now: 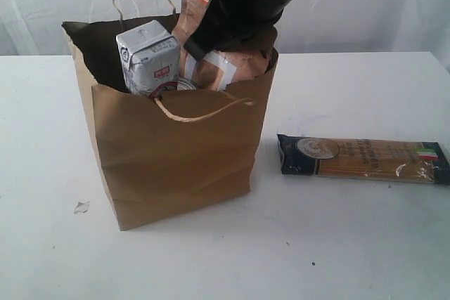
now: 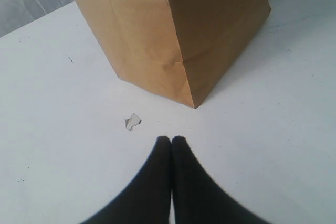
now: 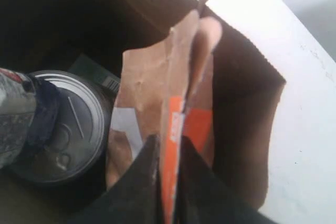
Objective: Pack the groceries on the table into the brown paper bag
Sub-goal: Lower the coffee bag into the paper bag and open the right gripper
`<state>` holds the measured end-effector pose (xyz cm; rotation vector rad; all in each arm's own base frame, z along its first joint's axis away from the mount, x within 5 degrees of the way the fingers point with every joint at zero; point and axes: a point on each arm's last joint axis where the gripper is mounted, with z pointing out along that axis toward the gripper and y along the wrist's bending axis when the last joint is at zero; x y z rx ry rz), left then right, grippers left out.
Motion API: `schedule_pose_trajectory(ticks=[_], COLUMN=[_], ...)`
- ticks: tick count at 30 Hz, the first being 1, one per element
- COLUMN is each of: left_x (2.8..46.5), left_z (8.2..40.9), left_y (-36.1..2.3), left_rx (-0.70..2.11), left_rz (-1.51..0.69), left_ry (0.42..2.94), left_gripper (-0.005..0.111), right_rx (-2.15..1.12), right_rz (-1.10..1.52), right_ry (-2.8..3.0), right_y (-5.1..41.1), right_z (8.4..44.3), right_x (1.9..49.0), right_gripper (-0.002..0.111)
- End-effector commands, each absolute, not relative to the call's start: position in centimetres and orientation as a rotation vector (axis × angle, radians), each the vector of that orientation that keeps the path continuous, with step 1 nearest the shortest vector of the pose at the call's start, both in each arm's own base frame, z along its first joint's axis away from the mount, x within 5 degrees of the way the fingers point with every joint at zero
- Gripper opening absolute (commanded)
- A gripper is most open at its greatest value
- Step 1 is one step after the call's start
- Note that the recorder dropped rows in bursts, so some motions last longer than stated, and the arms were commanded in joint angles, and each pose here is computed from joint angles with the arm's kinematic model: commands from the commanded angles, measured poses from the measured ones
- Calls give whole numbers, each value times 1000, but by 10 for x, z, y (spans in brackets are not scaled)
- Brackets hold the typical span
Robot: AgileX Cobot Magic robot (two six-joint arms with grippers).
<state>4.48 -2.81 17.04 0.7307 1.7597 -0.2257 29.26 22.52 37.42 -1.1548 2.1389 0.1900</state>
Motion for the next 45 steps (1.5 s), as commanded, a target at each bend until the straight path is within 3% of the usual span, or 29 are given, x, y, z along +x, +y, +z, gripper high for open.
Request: schedule_pose_trajectory(ticks=[1, 12, 14, 15, 18, 45], left_x=[45, 45, 45, 45, 45, 45], left_z=[169, 169, 169, 169, 169, 169], left_y=[-28, -28, -28, -28, -28, -28], left_rx=[727, 727, 727, 727, 727, 727], left_rz=[-232, -232, -232, -232, -232, -232], left_ry=[1762, 1762, 1762, 1762, 1762, 1762], left_gripper=[0, 0, 0, 0, 0, 0], right_rx=[-1158, -1129, -1127, -1113, -1112, -1101], right_rz=[200, 247, 251, 256, 257, 213], right_ry=[2133, 2186, 2195, 2205, 2203, 2152], right_y=[225, 227, 227, 227, 227, 217], right_z=[377, 373, 373, 373, 373, 394], right_x=[290, 289, 289, 289, 289, 281], right_gripper=[0, 2, 16, 28, 44, 44])
